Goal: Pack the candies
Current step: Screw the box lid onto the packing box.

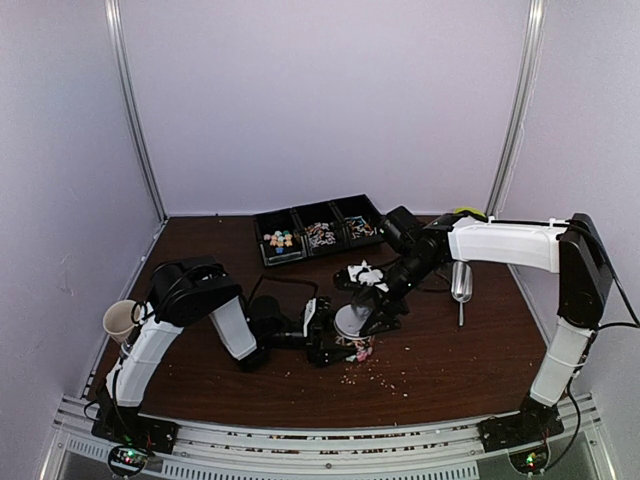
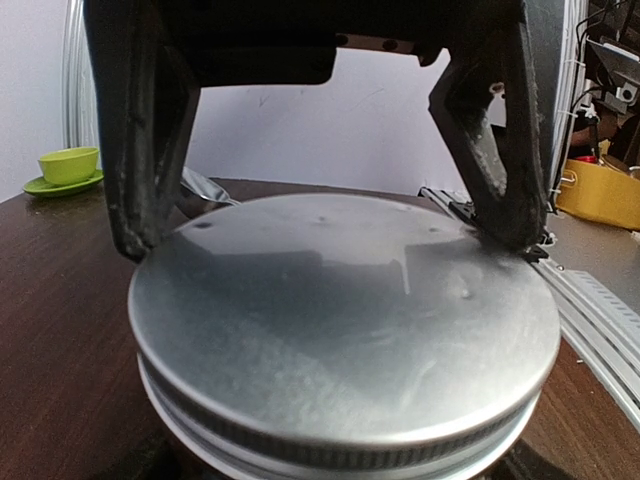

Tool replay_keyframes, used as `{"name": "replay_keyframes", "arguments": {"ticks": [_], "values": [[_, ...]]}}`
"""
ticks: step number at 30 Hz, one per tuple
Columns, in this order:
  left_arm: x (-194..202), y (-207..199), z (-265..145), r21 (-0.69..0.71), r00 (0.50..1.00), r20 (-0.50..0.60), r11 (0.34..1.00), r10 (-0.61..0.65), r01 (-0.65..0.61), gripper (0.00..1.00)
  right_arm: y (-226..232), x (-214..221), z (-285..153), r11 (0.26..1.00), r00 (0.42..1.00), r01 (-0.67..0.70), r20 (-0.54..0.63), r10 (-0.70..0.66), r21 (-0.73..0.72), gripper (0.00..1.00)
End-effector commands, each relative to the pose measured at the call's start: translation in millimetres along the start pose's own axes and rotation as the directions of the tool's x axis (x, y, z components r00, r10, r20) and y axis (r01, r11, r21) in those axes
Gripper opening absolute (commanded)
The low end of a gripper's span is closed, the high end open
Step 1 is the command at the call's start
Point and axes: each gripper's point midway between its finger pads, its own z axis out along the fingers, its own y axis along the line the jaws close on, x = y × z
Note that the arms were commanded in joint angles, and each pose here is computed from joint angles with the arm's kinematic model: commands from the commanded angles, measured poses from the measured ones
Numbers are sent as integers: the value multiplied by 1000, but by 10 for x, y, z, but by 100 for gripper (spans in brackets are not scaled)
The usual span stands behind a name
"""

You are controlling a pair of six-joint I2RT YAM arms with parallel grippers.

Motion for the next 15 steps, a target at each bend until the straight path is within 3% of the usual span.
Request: {"name": "replay_keyframes", "arguments": {"ticks": [1, 15], "values": [[581, 18, -148, -72, 990, -109, 994, -93, 86, 81, 32, -39, 39, 1000, 1000, 0, 1, 0, 1, 89], [591, 64, -174, -110, 989, -111, 991, -93, 81, 81, -41, 29, 108, 989, 993, -115, 12, 115, 91, 81]]}}
